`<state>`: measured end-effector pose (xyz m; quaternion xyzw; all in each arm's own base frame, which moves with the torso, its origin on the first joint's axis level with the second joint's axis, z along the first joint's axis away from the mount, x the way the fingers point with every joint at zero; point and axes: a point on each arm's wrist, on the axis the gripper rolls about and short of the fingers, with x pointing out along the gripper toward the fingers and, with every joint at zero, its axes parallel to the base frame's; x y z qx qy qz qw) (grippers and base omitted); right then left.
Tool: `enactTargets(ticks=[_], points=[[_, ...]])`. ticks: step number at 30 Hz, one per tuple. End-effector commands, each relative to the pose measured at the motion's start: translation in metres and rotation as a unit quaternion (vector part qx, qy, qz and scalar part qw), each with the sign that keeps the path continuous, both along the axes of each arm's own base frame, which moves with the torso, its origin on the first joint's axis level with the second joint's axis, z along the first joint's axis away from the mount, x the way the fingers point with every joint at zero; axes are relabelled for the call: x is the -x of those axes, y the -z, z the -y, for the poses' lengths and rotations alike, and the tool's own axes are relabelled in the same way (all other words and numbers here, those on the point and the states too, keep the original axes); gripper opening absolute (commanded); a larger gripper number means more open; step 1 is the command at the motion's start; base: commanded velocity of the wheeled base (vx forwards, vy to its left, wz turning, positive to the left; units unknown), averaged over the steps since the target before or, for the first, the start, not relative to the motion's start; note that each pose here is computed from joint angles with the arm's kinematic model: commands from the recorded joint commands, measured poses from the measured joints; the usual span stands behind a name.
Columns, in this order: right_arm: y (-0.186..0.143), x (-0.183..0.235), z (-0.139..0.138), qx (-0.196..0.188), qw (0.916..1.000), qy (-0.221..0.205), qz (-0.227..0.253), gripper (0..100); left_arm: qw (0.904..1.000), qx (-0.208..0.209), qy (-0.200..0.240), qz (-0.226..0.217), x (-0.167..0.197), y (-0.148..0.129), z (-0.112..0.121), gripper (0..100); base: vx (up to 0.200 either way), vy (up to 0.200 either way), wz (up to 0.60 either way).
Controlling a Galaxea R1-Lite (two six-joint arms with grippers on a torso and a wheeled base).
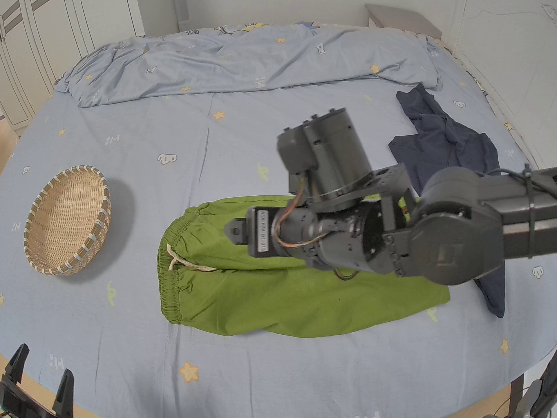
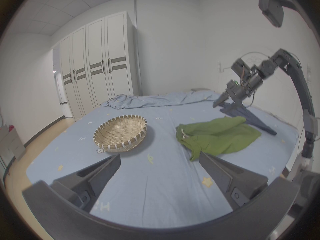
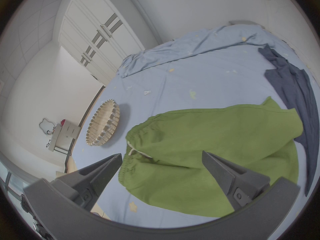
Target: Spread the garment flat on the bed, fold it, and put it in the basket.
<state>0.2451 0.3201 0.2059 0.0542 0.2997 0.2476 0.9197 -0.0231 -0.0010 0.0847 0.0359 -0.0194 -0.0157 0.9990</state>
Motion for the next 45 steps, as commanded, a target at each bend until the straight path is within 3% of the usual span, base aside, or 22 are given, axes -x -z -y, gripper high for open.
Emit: enactTargets(ticks=[1, 3, 4, 5, 6, 8, 9, 11, 15, 17, 21, 22, 23, 24, 25, 29, 33, 41, 45], points=[[-0.027, 0.001, 0.08, -0.045, 0.9974, 0.052, 0.025, 100, 0.9548, 0.194, 0.12, 0.19, 0.035, -0.167, -0.009, 100, 0.0, 0.0, 0.0], [-0.029, 0.0, 0.093, -0.056, 0.9965, 0.056, 0.027, 100, 0.9695, 0.172, 0.131, 0.115, 0.021, -0.172, -0.008, 100, 0.0, 0.0, 0.0], [-0.032, 0.003, 0.103, -0.062, 0.996, 0.058, 0.027, 100, 0.9788, 0.135, 0.148, 0.041, 0.01, -0.159, -0.004, 100, 0.0, 0.0, 0.0], [-0.035, 0.005, 0.112, -0.067, 0.9953, 0.063, 0.029, 100, 0.978, 0.117, 0.172, -0.013, -0.003, -0.15, -0.001, 100, 0.0, 0.0, 0.0], [-0.036, 0.005, 0.126, -0.07, 0.9946, 0.071, 0.027, 100, 0.9692, 0.109, 0.205, -0.083, -0.024, -0.14, 0.005, 100, 0.0, 0.0, 0.0], [-0.036, 0.006, 0.15, -0.078, 0.9935, 0.08, 0.018, 100, 0.9494, 0.113, 0.235, -0.175, -0.056, -0.118, 0.013, 100, 0.0, 0.0, 0.0], [-0.035, 0.006, 0.153, -0.079, 0.9935, 0.08, 0.016, 100, 0.9468, 0.114, 0.236, -0.187, -0.06, -0.114, 0.014, 100, 0.0, 0.0, 0.0], [-0.028, 0.01, 0.185, -0.086, 0.9924, 0.088, -0.006, 100, 0.9316, 0.112, 0.24, -0.248, -0.092, -0.083, 0.021, 100, 0.0, 0.0, 0.0], [-0.016, 0.01, 0.218, -0.082, 0.9878, 0.129, -0.029, 100, 0.9246, 0.064, 0.281, -0.25, -0.106, -0.046, 0.029, 100, 0.0, 0.0, 0.0], [-0.013, 0.014, 0.227, -0.085, 0.9859, 0.141, -0.032, 100, 0.918, 0.049, 0.286, -0.271, -0.112, -0.035, 0.031, 100, 0.0, 0.0, 0.0], [-0.012, 0.016, 0.237, -0.118, 0.9797, 0.155, -0.047, 100, 0.8932, 0.035, 0.279, -0.351, -0.134, -0.014, 0.036, 100, 0.0, 0.0, 0.0], [-0.013, 0.017, 0.238, -0.121, 0.9797, 0.153, -0.046, 100, 0.8906, 0.034, 0.276, -0.36, -0.136, -0.011, 0.036, 100, 0.0, 0.0, 0.0], [-0.016, 0.02, 0.242, -0.128, 0.9796, 0.15, -0.039, 100, 0.8817, 0.024, 0.273, -0.384, -0.142, -0.001, 0.037, 100, 0.0, 0.0, 0.0], [-0.016, 0.02, 0.243, -0.128, 0.9797, 0.149, -0.039, 100, 0.8806, 0.022, 0.272, -0.387, -0.143, 0.0, 0.037, 100, 0.0, 0.0, 0.0], [-0.014, 0.025, 0.249, -0.134, 0.9793, 0.146, -0.04, 100, 0.8722, 0.006, 0.272, -0.407, -0.141, 0.012, 0.036, 100, 0.0, 0.0, 0.0], [-0.007, 0.029, 0.258, -0.164, 0.9806, 0.104, -0.025, 100, 0.8838, -0.011, 0.287, -0.369, -0.143, 0.015, 0.037, 100, 0.0, 0.0, 0.0], [-0.005, 0.027, 0.262, -0.176, 0.9788, 0.104, 0.004, 100, 0.8883, -0.036, 0.3, -0.346, -0.15, 0.015, 0.039, 100, 0.0, 0.0, 0.0], [-0.009, 0.034, 0.263, -0.182, 0.9781, 0.099, 0.018, 100, 0.8904, -0.051, 0.306, -0.333, -0.158, 0.013, 0.041, 100, 0.0, 0.0, 0.0], [-0.007, 0.033, 0.263, -0.181, 0.9781, 0.101, 0.013, 100, 0.8874, -0.031, 0.314, -0.336, -0.182, 0.013, 0.044, 100, 0.0, 0.0, 0.0]])
